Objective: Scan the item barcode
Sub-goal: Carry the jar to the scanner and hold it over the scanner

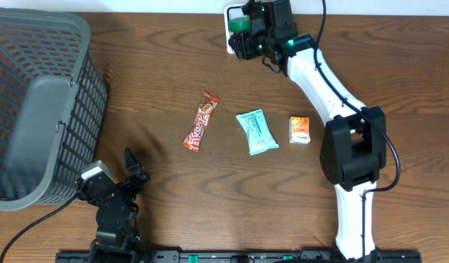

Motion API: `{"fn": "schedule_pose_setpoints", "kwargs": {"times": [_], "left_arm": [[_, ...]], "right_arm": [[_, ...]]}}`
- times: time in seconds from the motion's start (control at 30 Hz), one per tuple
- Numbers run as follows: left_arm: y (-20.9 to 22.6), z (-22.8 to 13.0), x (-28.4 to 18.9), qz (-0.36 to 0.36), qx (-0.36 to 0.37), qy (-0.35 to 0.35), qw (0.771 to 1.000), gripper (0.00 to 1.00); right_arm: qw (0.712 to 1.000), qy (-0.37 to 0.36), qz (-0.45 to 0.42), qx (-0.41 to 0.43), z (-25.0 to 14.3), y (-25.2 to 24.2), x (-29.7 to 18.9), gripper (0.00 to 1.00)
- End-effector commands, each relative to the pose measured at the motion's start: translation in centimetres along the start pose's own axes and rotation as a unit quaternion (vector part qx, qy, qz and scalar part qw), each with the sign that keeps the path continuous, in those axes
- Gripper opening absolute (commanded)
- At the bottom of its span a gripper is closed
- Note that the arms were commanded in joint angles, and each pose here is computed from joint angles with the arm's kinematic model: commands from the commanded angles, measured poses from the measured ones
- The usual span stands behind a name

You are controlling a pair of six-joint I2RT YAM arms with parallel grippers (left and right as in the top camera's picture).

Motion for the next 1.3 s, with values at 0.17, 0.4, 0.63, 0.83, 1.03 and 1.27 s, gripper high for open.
{"fn": "schedule_pose_setpoints", "kwargs": {"times": [0.17, 0.4, 0.63, 0.83, 1.03, 1.27], "left_arm": [[0.5, -0.9, 0.3, 0.01, 0.004, 0.008, 1.0, 0.98], [0.5, -0.9, 0.3, 0.011, 0.004, 0.008, 1.0, 0.98], [0.5, -0.9, 0.3, 0.01, 0.004, 0.008, 1.0, 0.98], [0.5, -0.9, 0.3, 0.01, 0.004, 0.008, 1.0, 0.98], [0.5, -0.9, 0.3, 0.01, 0.004, 0.008, 1.0, 0.98], [0.5, -0.9, 0.3, 0.01, 0.004, 0.008, 1.0, 0.98]], "right_arm": [[0.996, -0.064, -0.052, 0.039, 1.3, -1.3, 2.5, 0.47], [0.993, -0.073, -0.06, 0.064, 2.4, -2.2, 5.6, 0.45], [0.988, -0.056, -0.097, 0.111, 2.7, -3.2, 6.1, 0.43], [0.985, -0.036, -0.099, 0.14, 2.2, -3.3, 5.8, 0.4], [0.984, -0.019, -0.109, 0.142, 3.6, -3.0, 3.6, 0.37], [0.977, 0.058, -0.126, 0.159, 4.2, -3.0, -2.0, 0.33]]}}
Point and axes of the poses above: each gripper's point midway between its finger pads, its own x axis out along the fingers, its own y axis along the line the jaws close on, z = x × y, the point moved 8 cm from there along -x, back along the fingers, and after that the axes turned 8 degrees about -x, right-handed, at the moved point
